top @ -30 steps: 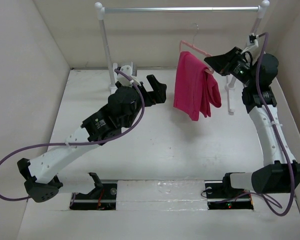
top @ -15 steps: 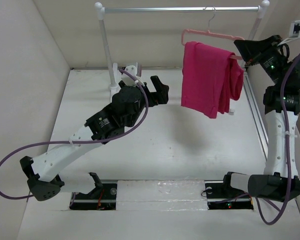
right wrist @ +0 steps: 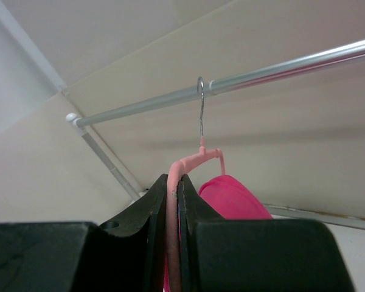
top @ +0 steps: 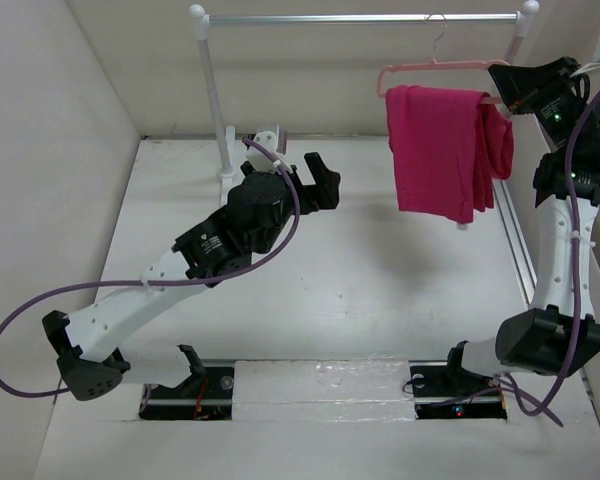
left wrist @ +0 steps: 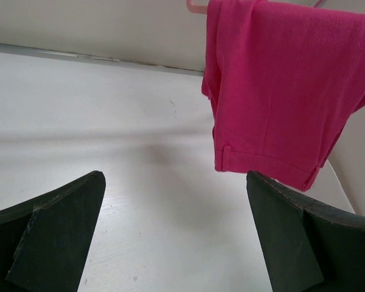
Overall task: Place the trousers on the hanger
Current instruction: Place the hanger at the clothesline.
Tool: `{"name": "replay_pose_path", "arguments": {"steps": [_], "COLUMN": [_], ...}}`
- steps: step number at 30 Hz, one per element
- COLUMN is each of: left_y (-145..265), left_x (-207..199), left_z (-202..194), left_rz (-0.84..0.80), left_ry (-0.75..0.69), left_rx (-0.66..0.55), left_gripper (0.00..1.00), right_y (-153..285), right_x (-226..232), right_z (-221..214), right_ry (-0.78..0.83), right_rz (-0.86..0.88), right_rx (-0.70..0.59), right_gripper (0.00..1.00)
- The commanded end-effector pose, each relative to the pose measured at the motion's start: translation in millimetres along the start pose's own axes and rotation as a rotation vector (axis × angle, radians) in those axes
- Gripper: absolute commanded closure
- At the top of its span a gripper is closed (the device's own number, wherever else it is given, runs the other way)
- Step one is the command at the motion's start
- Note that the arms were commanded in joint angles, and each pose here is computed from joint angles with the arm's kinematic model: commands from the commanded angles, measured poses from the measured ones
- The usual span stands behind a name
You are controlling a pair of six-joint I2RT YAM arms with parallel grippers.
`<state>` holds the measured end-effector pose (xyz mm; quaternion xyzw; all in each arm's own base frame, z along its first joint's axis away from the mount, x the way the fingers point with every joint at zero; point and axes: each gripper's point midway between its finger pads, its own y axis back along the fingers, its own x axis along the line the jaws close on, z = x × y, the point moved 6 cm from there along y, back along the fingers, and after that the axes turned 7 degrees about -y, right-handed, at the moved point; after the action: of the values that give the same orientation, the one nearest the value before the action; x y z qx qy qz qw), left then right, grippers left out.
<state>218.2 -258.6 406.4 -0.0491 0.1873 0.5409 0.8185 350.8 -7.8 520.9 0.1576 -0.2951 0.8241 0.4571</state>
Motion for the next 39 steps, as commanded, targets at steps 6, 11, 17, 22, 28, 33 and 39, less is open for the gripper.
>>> {"name": "replay_pose_path", "arguments": {"steps": [6, 11, 17, 22, 28, 33, 39], "left_y": [-1, -3, -5, -6, -6, -8, -12], "left_x": [-8, -8, -9, -9, -8, -8, -7], "left_z": [6, 4, 1, -1, -5, -8, -14], "left_rz": [-0.038, -0.036, -0.037, -0.038, -0.033, -0.031, -0.021], "left_ry": [0.032, 0.028, 0.023, 0.015, 0.009, 0.010, 0.004], "left_rx": [-0.018, -0.014, -0.005, 0.004, 0.016, 0.024, 0.031], "left_gripper": [0.01, 0.01, 0.01, 0.01, 0.01, 0.01, 0.01], "right_y": [16, 16, 11, 10, 6, 5, -1], "right_x": [58, 43, 18, 1, -18, -24, -35], "right_z": [73, 82, 83, 86, 89, 93, 50], "right_ry": [0.201, 0.228, 0.263, 0.313, 0.339, 0.394, 0.406], "right_rz": [0.133, 0.057, -0.050, -0.153, -0.214, -0.265, -0.307], "right_rx": [-0.269, -0.288, -0.298, -0.309, -0.339, -0.356, -0.263], "right_gripper": [1.00, 1.00, 1.00, 1.00, 1.00, 1.00, 1.00]}}
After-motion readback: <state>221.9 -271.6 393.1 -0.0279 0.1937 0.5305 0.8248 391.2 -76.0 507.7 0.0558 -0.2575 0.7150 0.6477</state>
